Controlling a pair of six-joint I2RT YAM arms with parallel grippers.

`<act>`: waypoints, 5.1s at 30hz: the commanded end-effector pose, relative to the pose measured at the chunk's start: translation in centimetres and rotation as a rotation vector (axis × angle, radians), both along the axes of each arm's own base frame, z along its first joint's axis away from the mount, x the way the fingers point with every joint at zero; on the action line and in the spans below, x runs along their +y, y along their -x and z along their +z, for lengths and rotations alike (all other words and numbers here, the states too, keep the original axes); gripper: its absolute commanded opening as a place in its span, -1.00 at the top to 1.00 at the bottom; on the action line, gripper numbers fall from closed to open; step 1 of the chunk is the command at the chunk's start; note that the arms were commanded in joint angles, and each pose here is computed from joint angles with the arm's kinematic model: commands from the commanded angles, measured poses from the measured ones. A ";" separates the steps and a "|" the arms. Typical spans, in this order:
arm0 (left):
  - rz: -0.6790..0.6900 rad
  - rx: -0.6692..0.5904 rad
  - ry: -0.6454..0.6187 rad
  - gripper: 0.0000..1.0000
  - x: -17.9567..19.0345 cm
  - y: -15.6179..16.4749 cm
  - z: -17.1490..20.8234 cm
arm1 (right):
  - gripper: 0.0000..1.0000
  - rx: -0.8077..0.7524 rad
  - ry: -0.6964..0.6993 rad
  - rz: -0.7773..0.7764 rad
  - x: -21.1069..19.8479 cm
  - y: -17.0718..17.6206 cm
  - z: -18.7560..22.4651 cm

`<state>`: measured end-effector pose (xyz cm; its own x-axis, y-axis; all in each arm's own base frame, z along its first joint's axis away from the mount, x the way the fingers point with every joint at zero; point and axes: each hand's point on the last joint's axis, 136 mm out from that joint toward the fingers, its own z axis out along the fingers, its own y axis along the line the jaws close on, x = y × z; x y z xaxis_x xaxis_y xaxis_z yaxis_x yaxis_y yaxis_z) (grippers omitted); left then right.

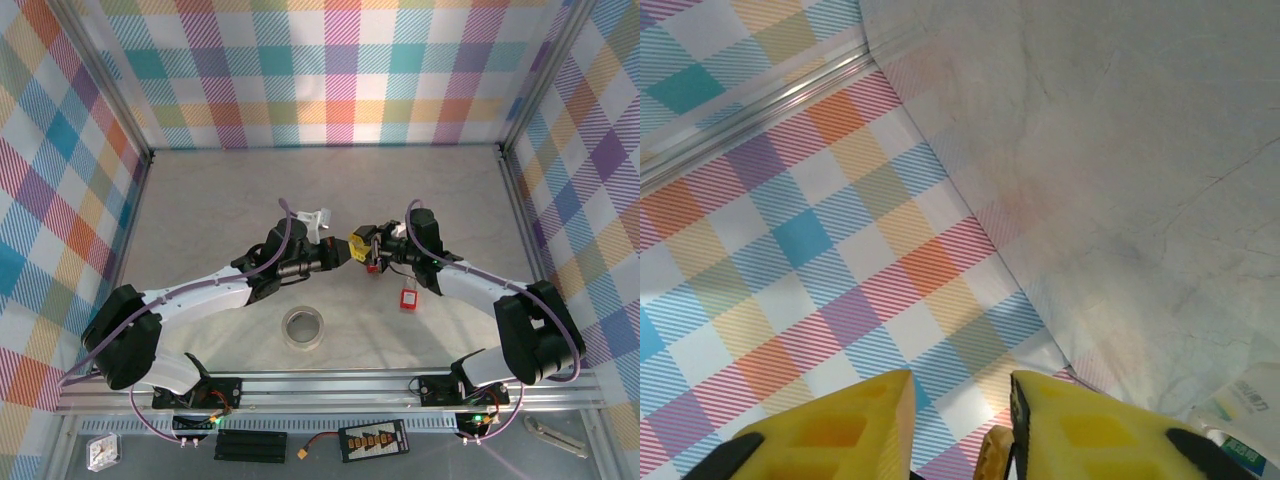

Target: Unlock with the key

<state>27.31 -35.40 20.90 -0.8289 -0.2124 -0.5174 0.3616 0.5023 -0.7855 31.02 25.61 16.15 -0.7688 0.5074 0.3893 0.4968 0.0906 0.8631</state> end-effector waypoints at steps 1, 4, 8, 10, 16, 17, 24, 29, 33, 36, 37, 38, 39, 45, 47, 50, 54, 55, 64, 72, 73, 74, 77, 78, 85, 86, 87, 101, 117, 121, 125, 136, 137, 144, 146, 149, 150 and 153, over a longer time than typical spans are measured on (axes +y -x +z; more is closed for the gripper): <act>-0.015 -0.035 0.047 1.00 0.0 0.3 1.5 | 0.42 -0.015 -0.023 0.009 0.0 -0.1 0.2; -0.014 -0.031 0.046 1.00 0.1 0.3 1.3 | 0.50 -0.018 -0.023 0.011 0.0 -0.1 0.3; -0.008 -0.031 0.046 1.00 0.4 0.3 1.2 | 0.62 -0.019 -0.021 0.016 0.0 0.0 0.3; -0.002 -0.027 0.044 1.00 0.6 0.3 1.0 | 0.68 -0.021 -0.020 0.018 0.0 0.0 0.3; 0.033 -0.008 0.030 1.00 1.9 0.0 0.0 | 0.87 -0.031 -0.008 0.031 -0.1 0.3 0.4; 0.039 -0.006 0.029 1.00 2.1 0.0 -0.2 | 0.91 -0.033 -0.004 0.034 -0.1 0.4 0.4; 0.062 0.003 0.012 1.00 3.4 -0.3 -0.7 | 1.00 -0.057 0.029 0.049 -0.3 0.7 0.4; 0.077 0.009 0.000 1.00 4.2 -0.4 -1.1 | 1.00 -0.089 0.067 0.057 -0.6 1.0 0.9; 0.064 0.043 0.075 0.36 3.4 -0.4 -0.5 | 1.00 -0.144 0.091 0.062 -0.8 0.9 1.5; 0.080 0.079 0.223 -0.08 2.5 -0.5 1.1 | 1.00 -0.187 0.139 0.055 -1.2 0.7 1.8; 0.084 0.088 0.264 -0.13 2.2 -0.5 1.6 | 1.00 -0.202 0.165 0.051 -1.4 0.7 1.9; 0.084 0.095 0.297 -0.15 1.8 -0.5 2.1 | 1.00 -0.214 0.199 0.045 -1.7 0.6 1.9; 0.078 0.097 0.319 -0.15 1.3 -0.4 2.4 | 1.00 -0.224 0.233 0.041 -2.1 0.6 1.9; 0.169 0.141 0.173 -0.16 2.7 -0.9 0.6 | 1.00 -0.284 0.689 0.096 -4.7 2.0 0.2; 0.227 0.140 0.043 -0.17 4.5 -0.8 -0.4 | 1.00 -0.265 0.886 0.154 -5.6 3.2 -1.3; 0.276 0.119 -0.080 -0.17 6.9 -0.6 -1.0 | 1.00 -0.256 1.089 0.223 -5.9 4.7 -4.1; 0.315 0.103 -0.136 -0.18 9.0 -0.3 -1.1 | 1.00 -0.222 1.212 0.279 -5.5 6.4 -7.7; 0.324 0.099 -0.147 -0.18 9.5 -0.2 -1.1 | 1.00 -0.210 1.253 0.284 -5.6 6.6 -8.4; 0.349 0.082 -0.211 -0.19 11.7 0.5 -1.3 | 1.00 -0.142 1.393 0.290 -6.2 7.3 -13.3; 0.362 0.088 -0.220 -0.19 12.5 0.9 -1.8 | 1.00 -0.101 1.427 0.319 -6.4 8.3 -15.5; 0.363 0.087 -0.221 -0.19 12.6 1.0 -1.8 | 1.00 -0.096 1.432 0.322 -6.5 8.4 -15.7; 0.362 0.087 -0.221 -0.19 12.6 1.0 -1.8 | 0.97 -0.092 1.432 0.324 -6.4 8.5 -15.8; 0.359 0.084 -0.231 -0.19 12.7 1.0 -1.8 | 0.86 -0.076 1.413 0.343 -6.2 8.9 -16.1; 0.359 0.083 -0.233 -0.19 12.7 1.0 -1.8 | 0.81 -0.070 1.404 0.351 -6.1 9.1 -16.3; 0.351 0.088 -0.240 -0.21 12.7 1.1 -2.2 | 0.62 -0.045 1.353 0.414 -5.2 10.0 -16.7; 0.349 0.089 -0.243 -0.21 12.7 1.2 -2.3 | 0.62 -0.040 1.349 0.420 -5.2 10.1 -16.8; 0.348 0.089 -0.243 -0.21 12.7 1.2 -2.3 | 0.62 -0.039 1.344 0.425 -5.1 10.2 -16.7; 0.304 0.095 -0.249 -0.22 11.9 1.2 -2.7 | 0.57 -0.007 1.318 0.477 -5.7 11.3 -15.8; 0.036 0.410 -0.318 -0.22 2.5 9.6 -6.6 | -0.54 -0.351 1.149 0.332 -11.3 10.3 -1.8; 0.099 0.564 -0.258 -0.22 -1.2 10.7 -8.4 | -0.57 -0.466 1.097 0.337 -12.2 11.3 1.2; 0.159 0.653 -0.245 -0.26 -4.2 11.1 -9.5 | -0.58 -0.486 1.063 0.375 -12.1 12.4 2.1; 0.365 0.803 -0.468 -0.08 -4.3 11.3 -15.7 | -0.59 -0.519 0.968 0.398 -11.7 14.6 1.7; 0.377 0.812 -0.472 -0.07 -4.2 11.3 -16.0 | -0.59 -0.520 0.966 0.398 -11.8 14.7 1.7; 0.436 0.830 -0.502 -0.04 -3.8 10.8 -17.6 | -0.60 -0.533 0.989 0.392 -12.7 15.4 1.8; 0.449 0.832 -0.510 -0.01 -4.0 10.5 -18.1 | -0.60 -0.532 0.991 0.395 -12.8 15.5 1.7; 0.472 0.839 -0.513 0.06 -3.7 10.0 -18.9 | -0.60 -0.527 0.988 0.402 -12.7 15.6 1.4; 0.484 0.838 -0.518 0.06 -3.4 9.7 -19.0 | -0.60 -0.525 0.986 0.405 -12.7 15.6 1.3; 0.499 0.818 -0.507 0.07 -3.2 8.6 -18.7 | -0.60 -0.523 0.978 0.404 -12.5 15.6 1.1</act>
<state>17.28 -39.66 2.74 -0.8644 -0.4978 0.0709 -0.4842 0.7860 -0.3843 15.85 13.02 17.99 -0.8818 0.1165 -0.4571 -0.1062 0.8951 0.4331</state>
